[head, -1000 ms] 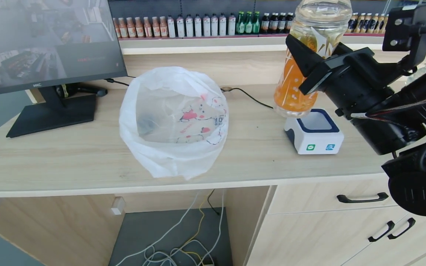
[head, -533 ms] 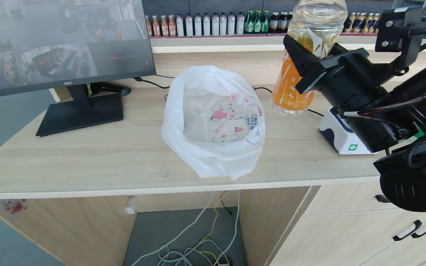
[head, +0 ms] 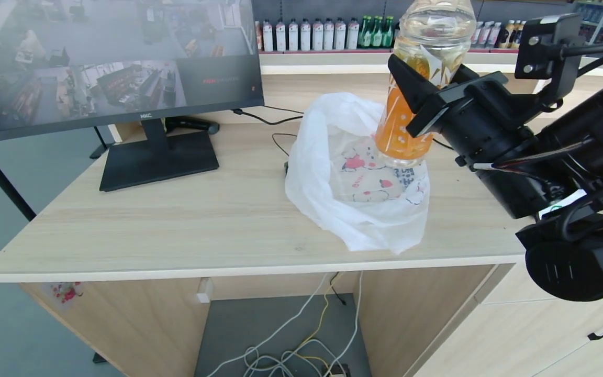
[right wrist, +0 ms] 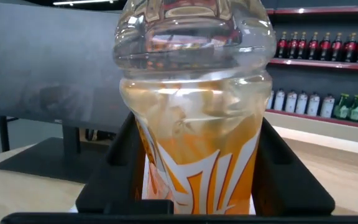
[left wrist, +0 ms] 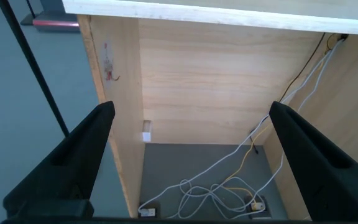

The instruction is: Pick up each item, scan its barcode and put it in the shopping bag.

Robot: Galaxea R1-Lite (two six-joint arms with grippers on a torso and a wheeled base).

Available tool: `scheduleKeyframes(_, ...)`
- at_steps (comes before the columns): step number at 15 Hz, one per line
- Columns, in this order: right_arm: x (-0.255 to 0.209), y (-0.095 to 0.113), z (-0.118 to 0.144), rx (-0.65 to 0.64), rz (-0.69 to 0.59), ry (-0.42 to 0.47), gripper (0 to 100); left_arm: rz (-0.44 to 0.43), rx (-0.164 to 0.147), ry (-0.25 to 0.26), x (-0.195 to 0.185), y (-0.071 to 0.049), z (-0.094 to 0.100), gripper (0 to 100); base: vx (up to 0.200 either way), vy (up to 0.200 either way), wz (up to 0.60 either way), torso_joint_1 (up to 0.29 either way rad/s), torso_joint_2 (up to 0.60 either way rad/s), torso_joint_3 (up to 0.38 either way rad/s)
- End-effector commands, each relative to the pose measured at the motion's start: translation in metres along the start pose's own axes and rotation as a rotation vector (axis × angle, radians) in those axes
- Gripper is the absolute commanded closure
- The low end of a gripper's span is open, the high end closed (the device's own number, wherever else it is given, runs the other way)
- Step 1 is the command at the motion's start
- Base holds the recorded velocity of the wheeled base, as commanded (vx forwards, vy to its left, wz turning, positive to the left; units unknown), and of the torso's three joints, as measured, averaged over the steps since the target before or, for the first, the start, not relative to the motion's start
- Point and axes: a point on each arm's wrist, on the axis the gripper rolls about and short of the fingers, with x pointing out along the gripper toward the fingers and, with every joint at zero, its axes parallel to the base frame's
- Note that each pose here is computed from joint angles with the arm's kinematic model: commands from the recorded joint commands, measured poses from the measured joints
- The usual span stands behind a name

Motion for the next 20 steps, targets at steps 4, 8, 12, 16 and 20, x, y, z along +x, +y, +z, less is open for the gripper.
scheduleKeyframes(4,0.009,0.001,-0.016,-0.001,-0.003,0.005,100,-0.001,-0.002,0.000,0.000,0.000,0.000,0,0.000,0.000,0.00,0.000,0.00,0.000)
scheduleKeyframes(8,0.019,0.011,-0.039,0.012,0.016,0.027,100,-0.001,-0.002,0.000,0.000,0.000,0.000,0,0.000,0.000,0.00,0.000,0.00,0.000)
scheduleKeyframes(12,0.035,0.020,-0.067,0.022,0.027,0.024,100,-0.001,-0.002,0.000,0.000,0.000,0.000,0,0.000,0.000,0.00,0.000,0.00,0.000)
scheduleKeyframes(16,0.045,0.024,-0.096,0.033,0.030,0.036,100,-0.001,-0.002,0.000,0.000,0.000,0.000,0,0.000,0.000,0.00,0.000,0.00,0.000)
scheduleKeyframes(20,0.048,0.030,-0.113,0.037,0.036,0.052,100,-0.001,-0.002,0.000,0.000,0.000,0.000,0,0.000,0.000,0.00,0.000,0.00,0.000)
